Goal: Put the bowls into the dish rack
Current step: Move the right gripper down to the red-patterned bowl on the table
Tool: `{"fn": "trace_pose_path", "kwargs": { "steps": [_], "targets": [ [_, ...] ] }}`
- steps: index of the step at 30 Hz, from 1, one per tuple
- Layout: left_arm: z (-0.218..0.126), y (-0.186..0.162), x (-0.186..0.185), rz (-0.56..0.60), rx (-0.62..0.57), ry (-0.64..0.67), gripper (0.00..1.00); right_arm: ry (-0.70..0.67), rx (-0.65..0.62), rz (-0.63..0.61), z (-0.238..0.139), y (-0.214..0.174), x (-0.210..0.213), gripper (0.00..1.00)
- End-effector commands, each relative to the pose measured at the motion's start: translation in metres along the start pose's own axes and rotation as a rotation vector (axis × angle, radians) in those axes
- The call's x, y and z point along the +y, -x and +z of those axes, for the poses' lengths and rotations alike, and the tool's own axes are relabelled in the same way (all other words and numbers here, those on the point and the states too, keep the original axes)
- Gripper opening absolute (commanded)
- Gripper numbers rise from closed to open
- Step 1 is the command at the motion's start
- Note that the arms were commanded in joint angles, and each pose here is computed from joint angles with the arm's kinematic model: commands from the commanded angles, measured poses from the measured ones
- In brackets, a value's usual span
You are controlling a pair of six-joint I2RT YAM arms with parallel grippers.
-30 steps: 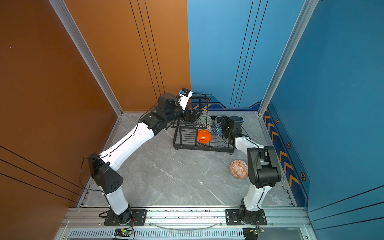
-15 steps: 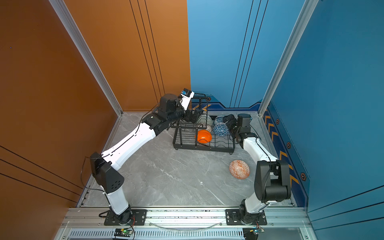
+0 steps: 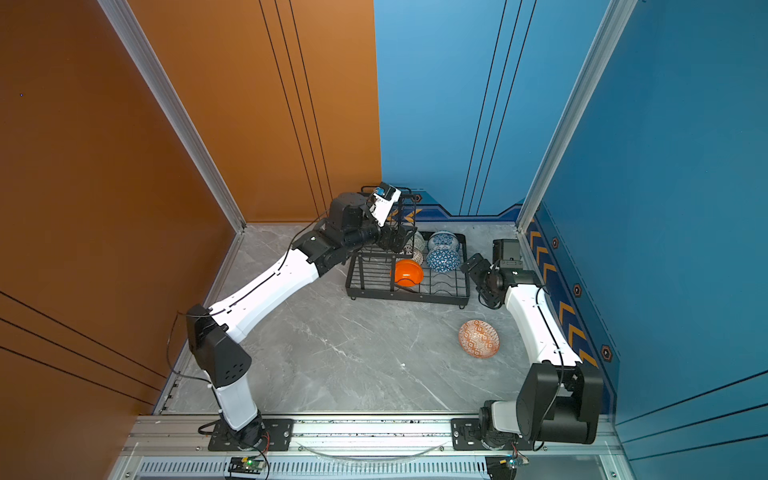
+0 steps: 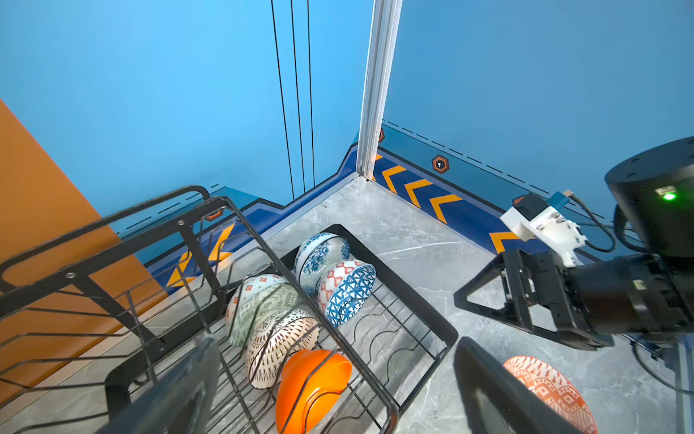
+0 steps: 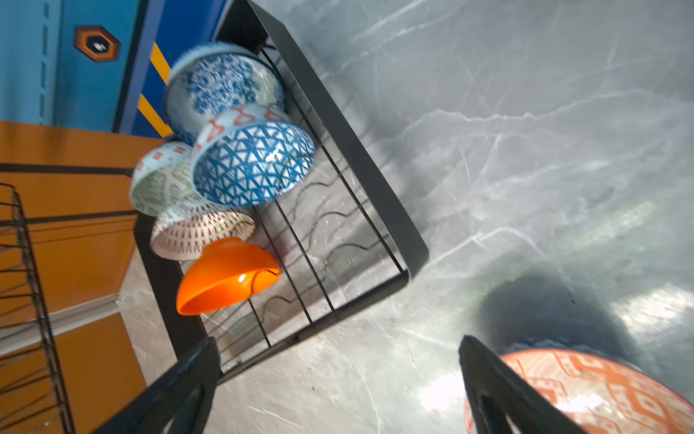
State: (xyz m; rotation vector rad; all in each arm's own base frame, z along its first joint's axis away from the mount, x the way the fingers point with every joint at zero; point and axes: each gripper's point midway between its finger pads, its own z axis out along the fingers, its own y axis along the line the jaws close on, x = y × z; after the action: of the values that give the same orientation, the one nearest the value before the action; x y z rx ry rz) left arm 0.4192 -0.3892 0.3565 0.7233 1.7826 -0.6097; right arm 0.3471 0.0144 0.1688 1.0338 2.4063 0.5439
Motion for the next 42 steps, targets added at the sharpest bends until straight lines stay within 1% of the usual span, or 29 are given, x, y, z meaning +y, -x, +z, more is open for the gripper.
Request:
{"fn": "trace_pose_path", "kwargs": {
  "steps": [1, 3, 7, 10, 14, 18, 26, 31, 35, 39, 42],
  "targets": [
    [0.008, 0.007, -0.012, -0.001, -0.019, -0.016, 0.98, -0.083, 0.140, -0.032, -0.008, -0.038, -0.032, 1.00],
    [0.012, 0.005, -0.022, -0.002, -0.014, -0.045, 0.98, -0.074, 0.167, -0.034, -0.009, -0.049, -0.036, 1.00],
    [0.015, -0.001, -0.031, -0.014, 0.000, -0.052, 0.98, -0.092, 0.215, -0.019, -0.009, -0.068, -0.053, 1.00],
    [0.014, 0.002, -0.047, 0.002, -0.006, -0.082, 0.98, -0.103, 0.259, -0.019, -0.004, -0.081, -0.061, 1.00],
    [0.011, -0.005, -0.066, 0.033, 0.021, -0.126, 0.98, -0.134, 0.297, -0.032, 0.006, -0.088, -0.072, 0.96],
    [0.003, -0.013, -0.078, 0.060, 0.044, -0.138, 0.98, -0.152, 0.319, -0.048, 0.016, -0.090, -0.077, 0.90],
    [-0.002, -0.005, -0.082, 0.084, 0.029, -0.133, 0.98, -0.189, 0.336, -0.067, 0.037, -0.082, -0.080, 0.80],
    [-0.003, 0.000, -0.081, 0.097, 0.016, -0.131, 0.98, -0.246, 0.344, -0.126, 0.049, -0.078, -0.084, 0.73],
    [-0.004, -0.002, -0.078, 0.109, 0.021, -0.125, 0.98, -0.282, 0.341, -0.168, 0.056, -0.074, -0.085, 0.65],
    [-0.006, 0.003, -0.073, 0.113, 0.010, -0.119, 0.98, -0.314, 0.331, -0.219, 0.061, -0.072, -0.084, 0.57],
    [-0.007, 0.006, -0.068, 0.115, 0.005, -0.111, 0.98, -0.339, 0.339, -0.239, 0.064, -0.073, -0.089, 0.53]
  ]
}}
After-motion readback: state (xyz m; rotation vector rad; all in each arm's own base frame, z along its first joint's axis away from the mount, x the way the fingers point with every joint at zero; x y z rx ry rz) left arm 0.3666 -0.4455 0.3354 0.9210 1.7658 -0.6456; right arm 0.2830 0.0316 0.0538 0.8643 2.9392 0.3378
